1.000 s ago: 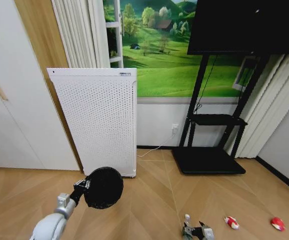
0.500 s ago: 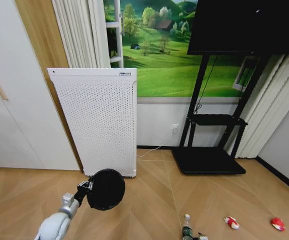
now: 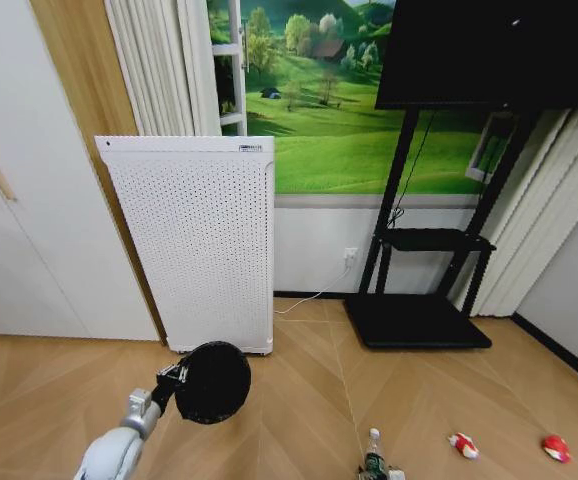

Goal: Pick up the trash bin and place the garbage on the floor into it.

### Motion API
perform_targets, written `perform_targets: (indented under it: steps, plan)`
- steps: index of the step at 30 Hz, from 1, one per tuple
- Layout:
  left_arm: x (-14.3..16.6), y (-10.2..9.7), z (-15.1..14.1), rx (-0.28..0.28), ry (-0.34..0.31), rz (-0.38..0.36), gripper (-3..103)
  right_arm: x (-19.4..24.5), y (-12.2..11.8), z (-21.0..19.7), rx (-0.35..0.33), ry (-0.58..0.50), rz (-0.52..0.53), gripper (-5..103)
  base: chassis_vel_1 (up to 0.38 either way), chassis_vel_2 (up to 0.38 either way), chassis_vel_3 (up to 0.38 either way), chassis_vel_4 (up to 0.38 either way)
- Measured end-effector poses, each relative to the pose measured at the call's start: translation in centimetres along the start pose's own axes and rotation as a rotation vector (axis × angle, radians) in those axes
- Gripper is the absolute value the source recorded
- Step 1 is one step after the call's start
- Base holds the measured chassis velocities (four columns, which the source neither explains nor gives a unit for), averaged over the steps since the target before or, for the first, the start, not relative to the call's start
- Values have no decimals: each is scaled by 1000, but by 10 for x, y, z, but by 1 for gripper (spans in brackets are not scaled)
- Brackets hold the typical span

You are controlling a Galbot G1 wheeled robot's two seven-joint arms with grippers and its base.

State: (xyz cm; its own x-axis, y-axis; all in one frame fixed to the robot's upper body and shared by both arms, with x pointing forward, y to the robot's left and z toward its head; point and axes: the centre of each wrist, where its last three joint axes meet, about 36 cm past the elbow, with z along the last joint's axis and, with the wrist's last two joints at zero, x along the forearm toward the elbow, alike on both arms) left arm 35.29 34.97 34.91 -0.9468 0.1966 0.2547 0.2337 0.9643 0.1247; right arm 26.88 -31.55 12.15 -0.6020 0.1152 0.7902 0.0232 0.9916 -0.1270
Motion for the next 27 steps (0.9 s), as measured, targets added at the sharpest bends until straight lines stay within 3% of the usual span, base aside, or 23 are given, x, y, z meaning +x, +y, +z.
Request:
perform_targets:
  steps: [7, 10, 13, 17, 22, 26, 27]
  plan:
    - [1, 0, 2, -6, 0, -1, 4, -11, 8, -6, -8, 2, 7, 103, 0, 0, 0, 0]
    - [1, 0, 4, -8, 2, -2, 4, -13, 7, -8, -7, -1, 11, 95, 0, 0, 0, 0]
    - [1, 0, 5, -10, 3, -2, 4, -15, 5, -9, -3, -3, 18, 79, 0, 0, 0, 0]
    - [0, 0, 5, -10, 3, -1, 4, -15, 4, -9, 0, -3, 22, 73, 0, 0, 0, 0]
    - [1, -1, 7, -11, 3, -2, 4, -15, 1, -10, 7, -7, 28, 47, 0, 0, 0, 0]
    - [1, -1, 8, -11, 3, -3, 4, -15, 0, -10, 10, -6, 30, 41, 0, 0, 0, 0]
    - [2, -1, 10, -10, 3, -4, 4, -15, -1, -9, 12, -6, 32, 33, 0, 0, 0, 0]
